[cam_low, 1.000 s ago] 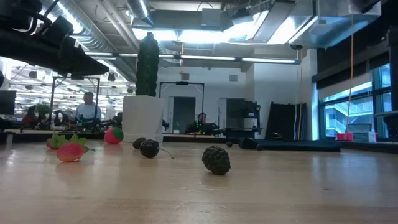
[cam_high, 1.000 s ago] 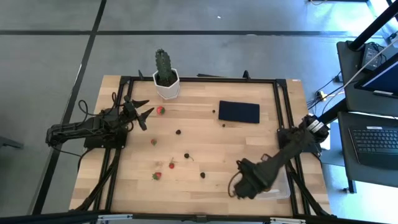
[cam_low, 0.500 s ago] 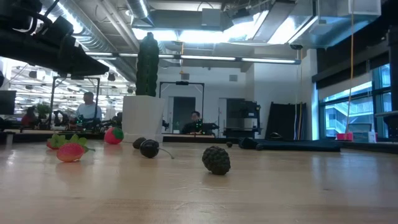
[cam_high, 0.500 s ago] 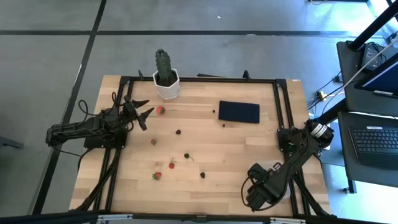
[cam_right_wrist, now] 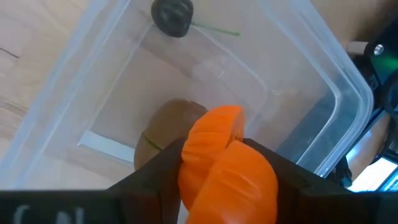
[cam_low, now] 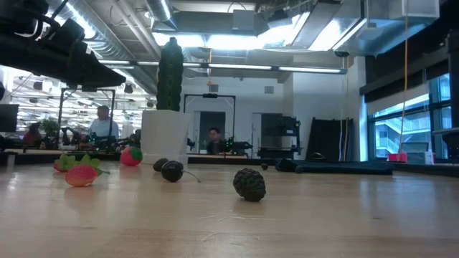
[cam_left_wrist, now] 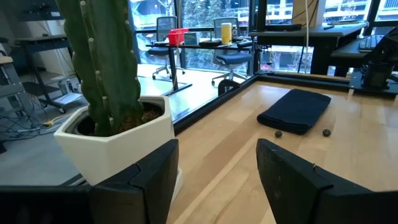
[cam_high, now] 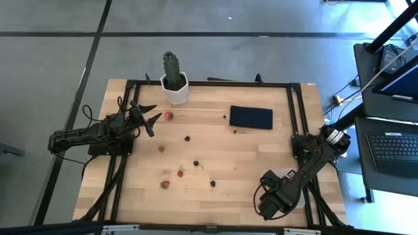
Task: Pick and placing Produce into tupperware
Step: Put the tangerine into the transparent bin, then move the transparent bin towards the center of the table
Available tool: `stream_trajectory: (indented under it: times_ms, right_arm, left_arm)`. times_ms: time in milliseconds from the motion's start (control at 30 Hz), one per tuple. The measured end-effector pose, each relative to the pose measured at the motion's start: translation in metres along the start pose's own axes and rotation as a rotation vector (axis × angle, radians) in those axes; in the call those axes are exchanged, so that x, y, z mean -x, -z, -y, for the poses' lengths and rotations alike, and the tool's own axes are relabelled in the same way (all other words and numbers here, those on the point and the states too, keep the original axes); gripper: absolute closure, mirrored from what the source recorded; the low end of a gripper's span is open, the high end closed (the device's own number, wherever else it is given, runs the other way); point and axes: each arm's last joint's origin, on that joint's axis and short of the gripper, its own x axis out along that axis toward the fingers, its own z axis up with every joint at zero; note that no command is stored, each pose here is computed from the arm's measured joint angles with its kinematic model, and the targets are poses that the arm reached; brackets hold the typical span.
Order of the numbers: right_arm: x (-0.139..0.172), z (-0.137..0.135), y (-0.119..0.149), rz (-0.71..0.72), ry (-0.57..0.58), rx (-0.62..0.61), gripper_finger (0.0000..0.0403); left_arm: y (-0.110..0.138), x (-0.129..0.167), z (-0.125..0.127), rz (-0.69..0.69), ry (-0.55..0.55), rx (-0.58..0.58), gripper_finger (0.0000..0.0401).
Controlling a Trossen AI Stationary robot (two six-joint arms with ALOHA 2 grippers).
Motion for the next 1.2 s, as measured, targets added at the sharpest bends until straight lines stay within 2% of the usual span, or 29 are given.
stream_trajectory:
  times_ms: [167,267,433,933,1200]
  right_arm:
    - [0.0001,-0.001,0.0001,-0.001,-0.011,-0.002,0.0215]
    - [0.0,0.0019,-0.0008,0.003,0.02,-0.033,0.0192]
    - [0.0,0.001,-0.0009,0.002,0.011,0.006,0.0167]
    - [0.0,0.002,-0.0011,0.005,0.022,0.054,0.0163]
    - [0.0003,-0.0067,-0.0014,0.004,-0.067,0.057,0.0163]
  left_arm:
    - [-0.0001,0.0,0.0,0.0,0.0,0.0,0.0193]
    - [0.0,0.0,0.0,0.0,0.0,0.0,0.0193]
    - [0.0,0.0,0.0,0.0,0.0,0.0,0.0193]
    - [0.0,0.0,0.0,0.0,0.0,-0.001,0.0193]
    - [0.0,0.0,0.0,0.0,0.0,-0.001,0.0193]
